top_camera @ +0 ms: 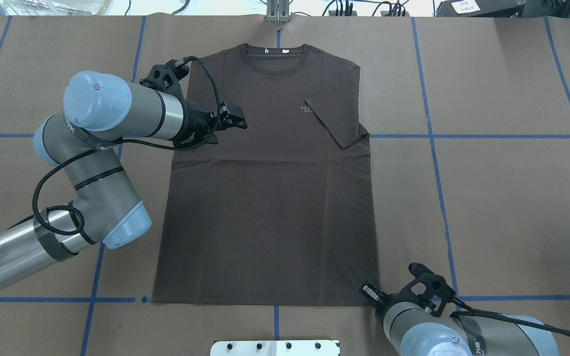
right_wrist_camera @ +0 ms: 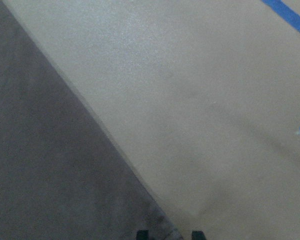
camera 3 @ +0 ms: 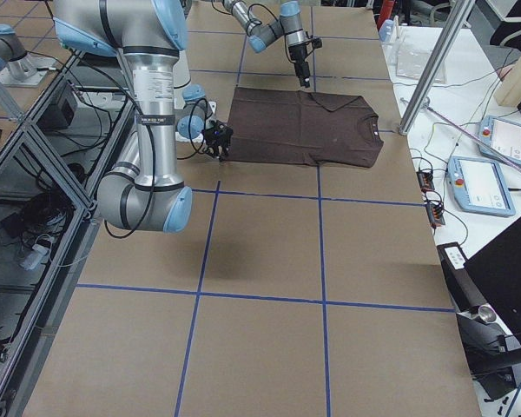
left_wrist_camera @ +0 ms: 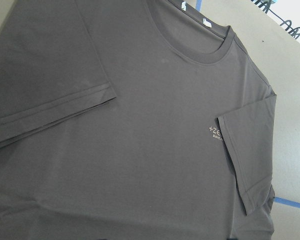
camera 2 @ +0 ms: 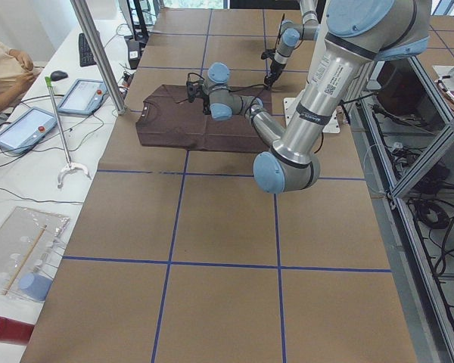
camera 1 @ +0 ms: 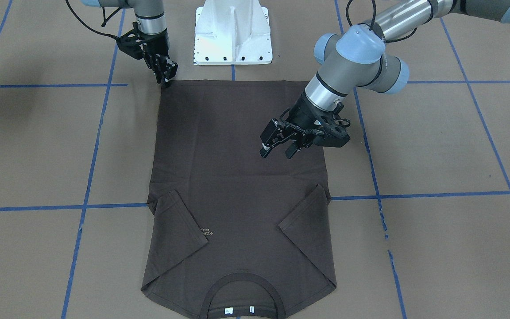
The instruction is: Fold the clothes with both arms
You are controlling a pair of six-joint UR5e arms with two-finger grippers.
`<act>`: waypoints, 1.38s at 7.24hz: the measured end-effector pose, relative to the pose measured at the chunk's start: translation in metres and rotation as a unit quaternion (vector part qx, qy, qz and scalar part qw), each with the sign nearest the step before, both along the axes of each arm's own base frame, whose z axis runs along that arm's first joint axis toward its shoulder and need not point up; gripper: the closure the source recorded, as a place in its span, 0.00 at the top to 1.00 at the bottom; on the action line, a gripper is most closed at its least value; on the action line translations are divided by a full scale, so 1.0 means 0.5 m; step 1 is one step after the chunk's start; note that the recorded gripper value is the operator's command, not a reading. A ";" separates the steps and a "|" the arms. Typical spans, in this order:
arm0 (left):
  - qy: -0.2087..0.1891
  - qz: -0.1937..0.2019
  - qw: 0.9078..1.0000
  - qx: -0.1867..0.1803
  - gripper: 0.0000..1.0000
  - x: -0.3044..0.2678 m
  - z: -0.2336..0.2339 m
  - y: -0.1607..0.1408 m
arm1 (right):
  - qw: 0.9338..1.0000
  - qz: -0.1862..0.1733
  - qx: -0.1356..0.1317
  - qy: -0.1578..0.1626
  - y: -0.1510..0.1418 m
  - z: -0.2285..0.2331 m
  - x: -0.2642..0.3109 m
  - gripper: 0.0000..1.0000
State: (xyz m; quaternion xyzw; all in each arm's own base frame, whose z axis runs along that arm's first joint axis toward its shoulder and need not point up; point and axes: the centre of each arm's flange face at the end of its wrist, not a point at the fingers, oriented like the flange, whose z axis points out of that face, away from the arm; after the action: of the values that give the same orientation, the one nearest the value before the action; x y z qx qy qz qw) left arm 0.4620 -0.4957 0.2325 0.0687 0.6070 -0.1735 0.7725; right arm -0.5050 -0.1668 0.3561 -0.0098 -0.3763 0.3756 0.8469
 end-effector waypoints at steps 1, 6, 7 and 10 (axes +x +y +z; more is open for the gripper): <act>0.000 0.000 1.000 0.000 0.84 -0.001 0.001 0.000 | 1.000 -0.001 0.000 0.000 -0.001 0.000 0.001 0.00; -0.056 -0.016 0.998 -0.024 0.84 -0.049 0.060 0.192 | 1.000 0.007 0.002 -0.020 -0.030 -0.041 0.038 0.00; -0.083 -0.008 0.996 -0.033 0.84 -0.052 0.093 0.286 | 1.000 0.007 0.004 -0.025 -0.039 -0.053 0.051 0.00; -0.138 0.017 0.986 -0.096 0.77 -0.045 0.228 0.438 | 1.000 0.004 0.008 -0.027 -0.046 -0.060 0.059 0.00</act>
State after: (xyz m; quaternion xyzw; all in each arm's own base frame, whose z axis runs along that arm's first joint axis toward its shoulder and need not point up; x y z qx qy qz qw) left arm 0.4394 -0.2769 0.3465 0.0068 0.4762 -0.2066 0.8547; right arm -0.4754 -0.1899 0.3259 -0.0114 -0.4024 0.3757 0.8347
